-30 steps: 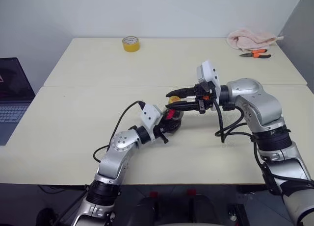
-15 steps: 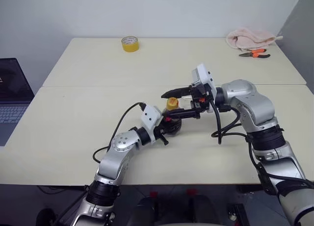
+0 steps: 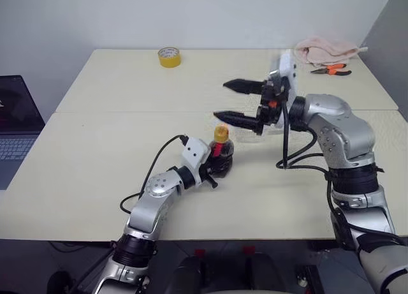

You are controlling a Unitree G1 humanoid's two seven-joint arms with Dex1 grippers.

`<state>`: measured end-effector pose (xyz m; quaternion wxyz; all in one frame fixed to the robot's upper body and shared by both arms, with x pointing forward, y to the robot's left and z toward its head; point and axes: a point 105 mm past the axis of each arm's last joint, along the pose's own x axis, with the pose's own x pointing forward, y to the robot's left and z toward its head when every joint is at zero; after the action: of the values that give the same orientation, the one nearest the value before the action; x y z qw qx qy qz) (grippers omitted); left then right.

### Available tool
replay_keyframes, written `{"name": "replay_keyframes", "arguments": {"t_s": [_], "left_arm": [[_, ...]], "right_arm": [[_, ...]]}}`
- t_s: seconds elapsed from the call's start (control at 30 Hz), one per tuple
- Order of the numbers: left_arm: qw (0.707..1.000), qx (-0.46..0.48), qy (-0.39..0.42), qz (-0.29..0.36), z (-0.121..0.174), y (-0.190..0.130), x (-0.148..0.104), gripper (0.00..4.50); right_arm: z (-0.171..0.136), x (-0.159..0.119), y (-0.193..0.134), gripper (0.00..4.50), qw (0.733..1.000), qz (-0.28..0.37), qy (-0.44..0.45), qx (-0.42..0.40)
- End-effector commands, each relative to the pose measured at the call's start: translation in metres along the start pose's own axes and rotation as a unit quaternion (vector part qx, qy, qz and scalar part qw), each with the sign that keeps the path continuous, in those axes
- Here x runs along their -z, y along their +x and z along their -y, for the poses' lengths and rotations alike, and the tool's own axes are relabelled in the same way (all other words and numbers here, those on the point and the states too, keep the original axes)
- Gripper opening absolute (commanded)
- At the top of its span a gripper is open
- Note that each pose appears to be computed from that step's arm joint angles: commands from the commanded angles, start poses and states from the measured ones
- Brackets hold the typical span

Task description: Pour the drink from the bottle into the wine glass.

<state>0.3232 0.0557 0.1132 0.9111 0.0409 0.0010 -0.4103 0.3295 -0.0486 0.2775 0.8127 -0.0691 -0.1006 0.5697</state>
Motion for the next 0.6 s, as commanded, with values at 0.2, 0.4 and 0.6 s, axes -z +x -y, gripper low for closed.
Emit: {"name": "replay_keyframes", "arguments": {"t_s": [0.2,0.4,0.6], "left_arm": [[0.995,-0.071,0.028,0.058,-0.017,0.009,-0.027,0.86],[0.995,-0.073,0.027,0.059,-0.012,0.013,-0.026,0.81],[0.995,-0.075,0.027,0.061,-0.012,0.014,-0.026,0.81]], "right_arm": [[-0.033,-0.007,0.028,4.5,0.995,-0.018,0.024,0.097],[-0.018,0.008,0.038,4.5,0.981,-0.061,0.037,0.178],[-0.019,0.01,0.045,4.5,0.98,-0.065,0.041,0.183]]}}
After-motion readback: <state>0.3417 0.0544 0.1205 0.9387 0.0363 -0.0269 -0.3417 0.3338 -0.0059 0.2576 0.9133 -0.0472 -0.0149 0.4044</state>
